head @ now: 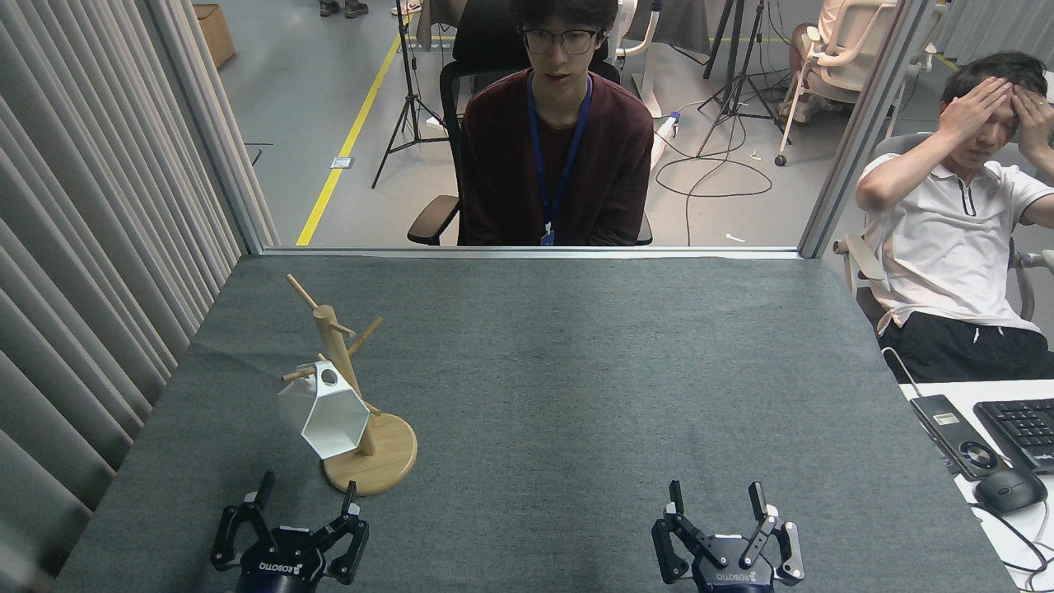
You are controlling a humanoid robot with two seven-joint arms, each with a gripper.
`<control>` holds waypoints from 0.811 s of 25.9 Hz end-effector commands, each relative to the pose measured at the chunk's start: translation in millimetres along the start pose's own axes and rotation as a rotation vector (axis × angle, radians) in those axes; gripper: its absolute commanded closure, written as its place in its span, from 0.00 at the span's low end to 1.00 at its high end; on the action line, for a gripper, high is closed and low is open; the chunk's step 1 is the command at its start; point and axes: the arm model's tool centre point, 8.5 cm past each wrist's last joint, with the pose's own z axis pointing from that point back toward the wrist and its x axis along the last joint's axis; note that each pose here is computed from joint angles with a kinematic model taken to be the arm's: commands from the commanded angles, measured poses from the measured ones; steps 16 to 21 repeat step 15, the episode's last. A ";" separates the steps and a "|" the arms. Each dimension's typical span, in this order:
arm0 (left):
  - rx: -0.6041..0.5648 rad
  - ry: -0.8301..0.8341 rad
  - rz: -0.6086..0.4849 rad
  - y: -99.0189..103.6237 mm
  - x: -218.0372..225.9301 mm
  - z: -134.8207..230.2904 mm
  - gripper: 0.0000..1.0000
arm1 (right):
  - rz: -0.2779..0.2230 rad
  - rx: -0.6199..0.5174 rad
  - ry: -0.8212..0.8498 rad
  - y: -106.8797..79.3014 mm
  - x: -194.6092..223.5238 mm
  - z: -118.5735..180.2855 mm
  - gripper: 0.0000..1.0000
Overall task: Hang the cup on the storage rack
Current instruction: 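Open the left gripper and pull it back from the hanging cup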
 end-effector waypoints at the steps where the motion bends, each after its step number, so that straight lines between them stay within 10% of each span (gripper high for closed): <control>1: -0.013 -0.020 0.100 10.6 1.2 12.4 0.01 | 0.005 0.018 -0.001 1.1 -4.3 16.4 0.02; 21: -0.019 0.002 0.127 12.0 7.2 34.1 0.01 | 0.017 0.005 -0.014 -3.5 -7.1 23.7 0.02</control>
